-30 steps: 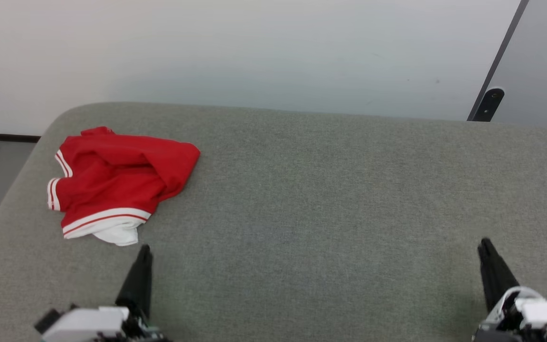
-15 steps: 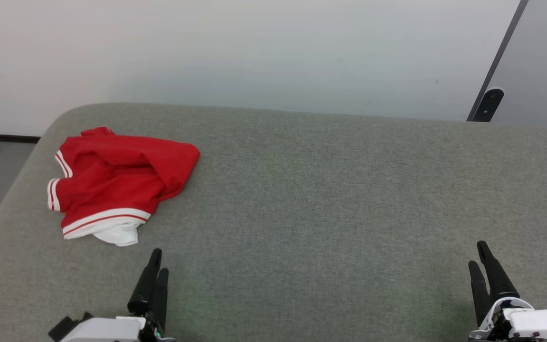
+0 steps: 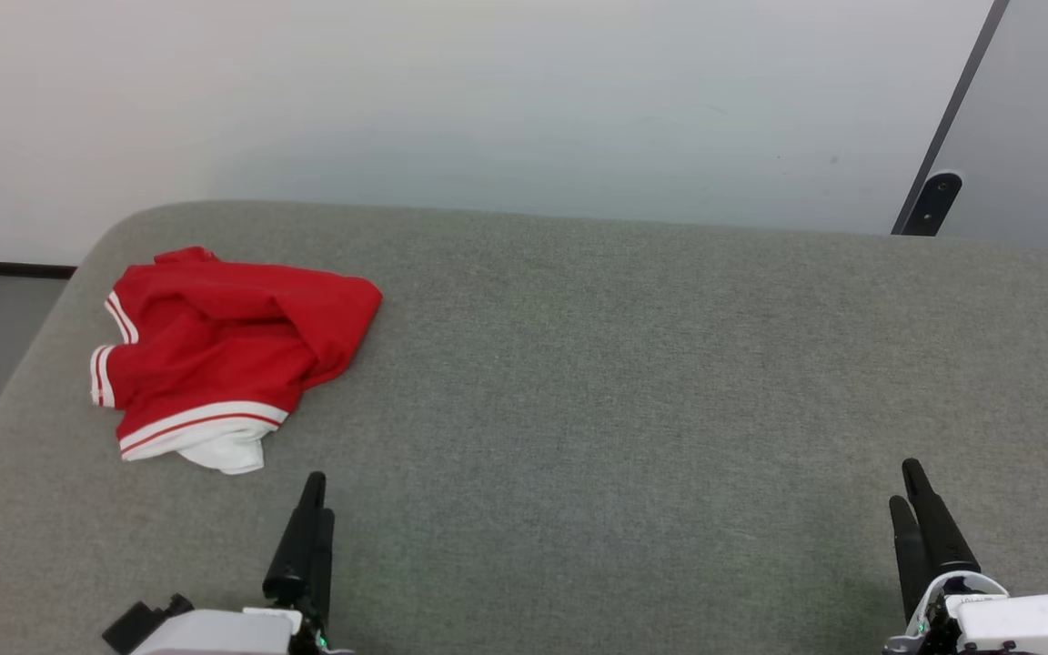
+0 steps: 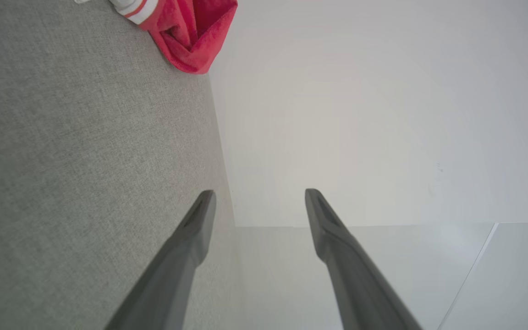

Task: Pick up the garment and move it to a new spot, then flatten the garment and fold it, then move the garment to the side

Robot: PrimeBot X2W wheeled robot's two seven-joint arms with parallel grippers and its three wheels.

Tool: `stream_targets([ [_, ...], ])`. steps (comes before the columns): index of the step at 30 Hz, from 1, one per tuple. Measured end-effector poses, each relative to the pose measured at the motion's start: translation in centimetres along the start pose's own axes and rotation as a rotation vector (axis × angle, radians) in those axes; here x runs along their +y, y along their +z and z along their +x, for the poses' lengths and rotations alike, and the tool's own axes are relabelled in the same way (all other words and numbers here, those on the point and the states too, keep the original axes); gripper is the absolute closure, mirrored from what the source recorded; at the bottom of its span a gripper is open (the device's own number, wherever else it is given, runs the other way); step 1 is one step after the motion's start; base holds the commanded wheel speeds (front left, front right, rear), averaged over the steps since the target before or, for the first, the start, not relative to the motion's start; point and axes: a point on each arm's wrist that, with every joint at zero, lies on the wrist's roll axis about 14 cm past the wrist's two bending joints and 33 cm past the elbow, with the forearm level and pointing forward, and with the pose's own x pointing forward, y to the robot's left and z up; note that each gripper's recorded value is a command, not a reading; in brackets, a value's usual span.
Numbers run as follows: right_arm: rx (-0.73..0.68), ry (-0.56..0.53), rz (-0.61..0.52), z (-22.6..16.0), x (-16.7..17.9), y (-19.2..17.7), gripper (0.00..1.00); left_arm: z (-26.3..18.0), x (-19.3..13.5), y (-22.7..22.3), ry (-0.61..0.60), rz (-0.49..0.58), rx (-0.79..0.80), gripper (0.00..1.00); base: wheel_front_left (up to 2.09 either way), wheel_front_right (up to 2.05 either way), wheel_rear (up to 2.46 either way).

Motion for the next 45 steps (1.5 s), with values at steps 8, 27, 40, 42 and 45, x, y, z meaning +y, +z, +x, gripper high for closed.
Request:
stream_targets([
  [8,0.0,0.013,-0.052,-0.3,0.3,-0.4,0.0,0.0,-0.9,-0.5,-0.027,0.042,0.0,0.0,0.0,0.0,0.0],
  [27,-0.015,0.06,-0.606,-0.7,1.3,-0.1,0.0,-0.3,-1.3,-1.4,-0.055,0.663,0.035,0.0,0.0,0.0,0.0],
  [40,-0.037,0.071,-1.067,-1.5,1.4,1.0,0.0,-1.1,-3.0,-1.4,-0.147,1.035,0.026,0.0,0.0,0.0,0.0],
  [42,-0.045,0.07,-1.096,-1.6,1.4,1.3,0.0,-1.3,-3.3,-1.5,-0.165,1.056,0.021,0.0,0.0,0.0,0.0],
  [45,-0.052,0.065,-1.124,-1.9,1.2,1.6,0.0,-1.5,-4.0,-1.4,-0.194,1.088,0.007,0.0,0.0,0.0,0.0],
])
